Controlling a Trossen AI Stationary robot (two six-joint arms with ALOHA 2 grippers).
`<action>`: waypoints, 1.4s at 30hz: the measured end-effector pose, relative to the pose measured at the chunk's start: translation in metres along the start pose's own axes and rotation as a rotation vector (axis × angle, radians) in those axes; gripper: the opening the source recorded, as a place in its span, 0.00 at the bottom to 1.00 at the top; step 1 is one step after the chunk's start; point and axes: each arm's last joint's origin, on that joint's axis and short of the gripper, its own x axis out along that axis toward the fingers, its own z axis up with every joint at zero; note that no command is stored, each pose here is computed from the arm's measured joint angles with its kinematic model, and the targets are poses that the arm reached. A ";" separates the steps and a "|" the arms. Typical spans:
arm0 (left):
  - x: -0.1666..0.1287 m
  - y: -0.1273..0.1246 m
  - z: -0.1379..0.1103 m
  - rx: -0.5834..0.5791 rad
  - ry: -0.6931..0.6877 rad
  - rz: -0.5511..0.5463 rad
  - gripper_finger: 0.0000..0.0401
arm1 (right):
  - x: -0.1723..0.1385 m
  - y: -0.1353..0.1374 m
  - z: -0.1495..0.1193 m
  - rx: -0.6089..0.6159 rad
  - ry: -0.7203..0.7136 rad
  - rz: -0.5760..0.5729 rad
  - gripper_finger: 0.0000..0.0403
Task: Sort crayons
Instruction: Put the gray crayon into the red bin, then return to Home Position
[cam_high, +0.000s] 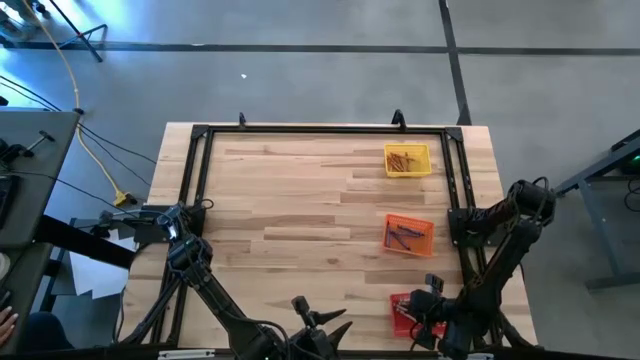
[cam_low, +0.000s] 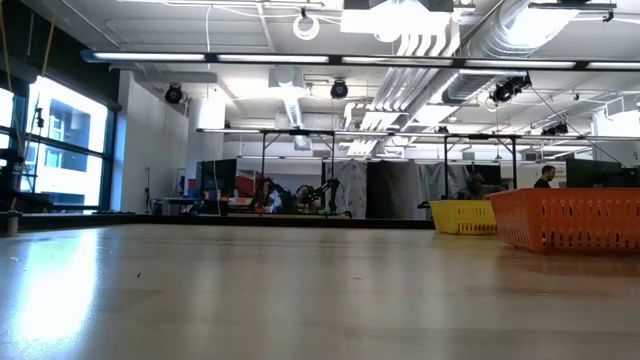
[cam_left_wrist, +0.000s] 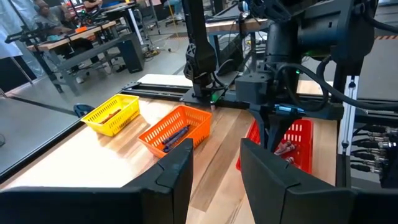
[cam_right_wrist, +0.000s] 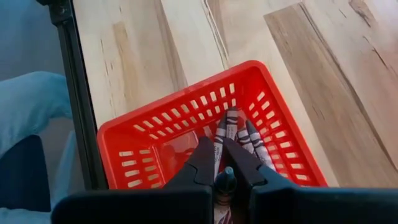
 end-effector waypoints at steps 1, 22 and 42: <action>0.000 0.000 0.000 0.000 0.000 0.000 0.29 | 0.000 0.000 0.000 0.000 0.000 0.000 0.00; 0.001 0.000 0.000 0.000 -0.003 0.007 0.29 | 0.000 0.001 -0.002 0.006 0.087 0.024 0.17; -0.039 -0.010 0.002 -0.038 -0.030 -0.074 0.29 | -0.007 0.010 0.158 -0.425 -0.220 0.036 0.18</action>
